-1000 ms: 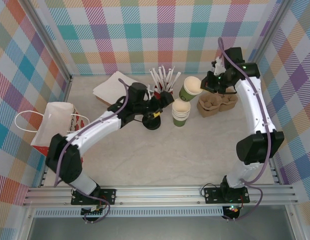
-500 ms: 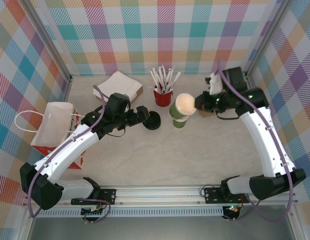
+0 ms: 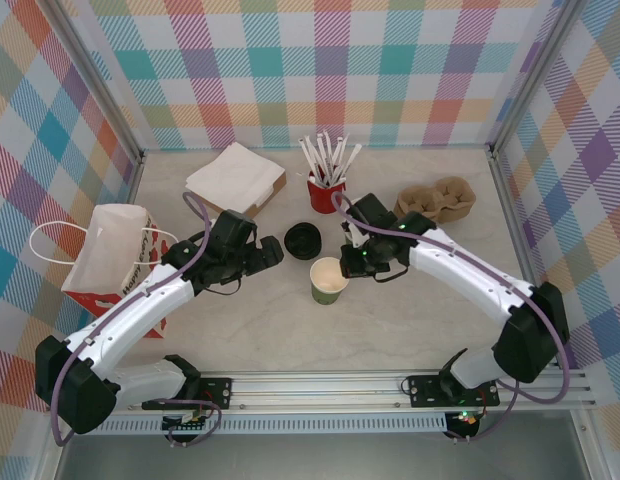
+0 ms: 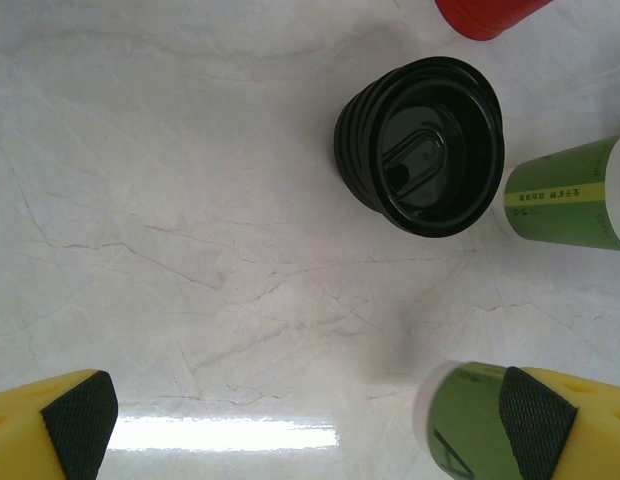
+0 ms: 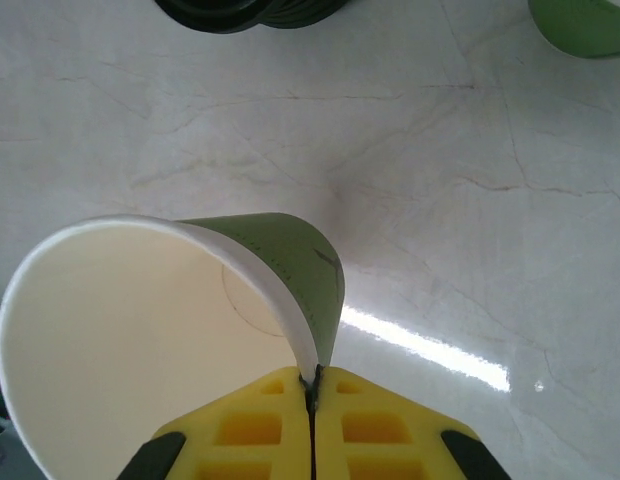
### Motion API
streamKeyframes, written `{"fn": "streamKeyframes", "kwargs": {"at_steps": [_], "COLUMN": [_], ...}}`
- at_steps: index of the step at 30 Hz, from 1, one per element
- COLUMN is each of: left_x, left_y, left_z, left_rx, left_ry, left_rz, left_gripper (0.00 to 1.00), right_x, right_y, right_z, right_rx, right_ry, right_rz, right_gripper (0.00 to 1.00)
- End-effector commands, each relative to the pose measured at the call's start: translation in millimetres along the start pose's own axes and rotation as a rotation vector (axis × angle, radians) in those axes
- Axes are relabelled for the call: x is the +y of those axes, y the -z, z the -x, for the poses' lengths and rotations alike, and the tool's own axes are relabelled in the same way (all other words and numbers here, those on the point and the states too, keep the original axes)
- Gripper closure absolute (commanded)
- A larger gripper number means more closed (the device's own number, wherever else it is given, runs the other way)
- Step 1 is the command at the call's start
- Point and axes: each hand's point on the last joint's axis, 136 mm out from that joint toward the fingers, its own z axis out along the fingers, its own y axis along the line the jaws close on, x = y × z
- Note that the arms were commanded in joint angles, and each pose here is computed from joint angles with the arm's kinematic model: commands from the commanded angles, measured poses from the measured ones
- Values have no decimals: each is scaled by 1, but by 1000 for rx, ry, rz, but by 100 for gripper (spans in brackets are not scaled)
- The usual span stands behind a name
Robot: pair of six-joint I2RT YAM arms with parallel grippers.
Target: Pack the takeout coffee
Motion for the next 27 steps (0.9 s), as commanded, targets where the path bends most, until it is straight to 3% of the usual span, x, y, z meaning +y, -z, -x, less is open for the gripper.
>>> {"fn": "streamKeyframes", "kwargs": {"at_steps": [1,7,12,20,27], "left_x": [8,4,0,-15,-27], "left_y": [1,-1,-4,-13,-42], "left_z": [2,5,6,17,29], "left_rx": [-20,-19,-9,25,80], "left_ry": [24,20,15,9,-12], "left_rz": [21,18,20,-9,-15], "left_gripper": [0,0,0,1,4], "right_x": [-4,-6,-5,2,1], "right_y": [-16,-35,-29,28,90], "right_z": [10,2,1,16,25], "right_rx": [-35,23,18,-104,-284], "right_ry": [7,10,15,38,64], "right_rz": [-48,-70,-67,-73,-80], "right_gripper": [93,90,77,58,43]}}
